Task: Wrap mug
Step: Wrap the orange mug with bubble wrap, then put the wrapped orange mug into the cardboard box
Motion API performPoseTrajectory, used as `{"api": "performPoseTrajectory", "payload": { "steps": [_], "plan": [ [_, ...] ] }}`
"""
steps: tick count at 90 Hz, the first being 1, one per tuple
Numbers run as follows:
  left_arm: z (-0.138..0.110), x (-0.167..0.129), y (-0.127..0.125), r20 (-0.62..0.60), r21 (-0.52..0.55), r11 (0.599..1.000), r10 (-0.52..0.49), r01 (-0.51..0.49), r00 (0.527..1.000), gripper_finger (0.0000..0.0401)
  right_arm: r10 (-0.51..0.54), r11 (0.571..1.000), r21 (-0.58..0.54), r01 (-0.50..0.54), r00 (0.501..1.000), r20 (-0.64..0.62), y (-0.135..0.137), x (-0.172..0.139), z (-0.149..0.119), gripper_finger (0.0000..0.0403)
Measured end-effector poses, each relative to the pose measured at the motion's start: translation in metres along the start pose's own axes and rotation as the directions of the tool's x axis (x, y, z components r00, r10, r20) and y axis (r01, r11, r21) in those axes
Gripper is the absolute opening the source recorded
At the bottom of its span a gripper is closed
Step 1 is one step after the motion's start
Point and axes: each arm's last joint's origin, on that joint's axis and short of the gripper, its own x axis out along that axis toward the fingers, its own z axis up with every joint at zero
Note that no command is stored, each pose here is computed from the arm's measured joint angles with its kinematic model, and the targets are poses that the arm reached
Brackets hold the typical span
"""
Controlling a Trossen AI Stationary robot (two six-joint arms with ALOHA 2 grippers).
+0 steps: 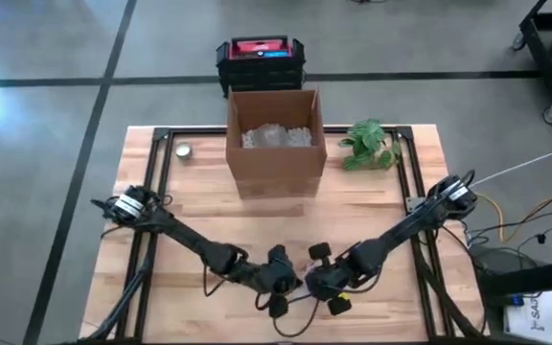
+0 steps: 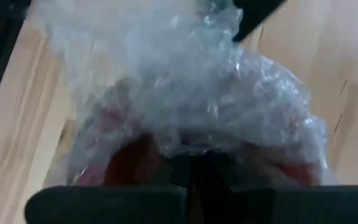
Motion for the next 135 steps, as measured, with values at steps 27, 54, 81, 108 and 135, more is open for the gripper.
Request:
{"api": "performPoseTrajectory", "payload": {
  "steps": [27,54,81,108,135],
  "plan": [
    [-0.008,0.014,0.01,0.004,-0.017,1.0,0.005,-0.005,1.0,0.002,0.016,1.0,0.016,-0.016,0.999,0.034,-0.006,0.009,0.004,0.0],
    [-0.008,0.015,0.012,-0.003,-0.009,1.0,0.01,-0.01,1.0,0.002,0.022,1.0,0.003,-0.022,1.0,-0.008,-0.006,-0.038,0.013,0.0],
    [-0.007,0.014,0.011,-0.004,-0.008,1.0,0.006,-0.006,1.0,0.002,0.085,0.98,0.169,-0.101,0.991,0.099,-0.01,-0.098,0.012,0.0003],
    [-0.008,0.013,0.01,-0.017,-0.007,1.0,-0.013,0.013,1.0,0.002,0.103,0.991,0.07,-0.111,0.989,0.102,0.025,-0.101,0.005,0.0136],
    [-0.007,0.013,0.009,-0.017,-0.007,1.0,-0.016,0.016,1.0,0.002,0.015,0.999,0.043,-0.013,0.999,-0.03,0.036,-0.044,0.004,0.0272]
  ]
}}
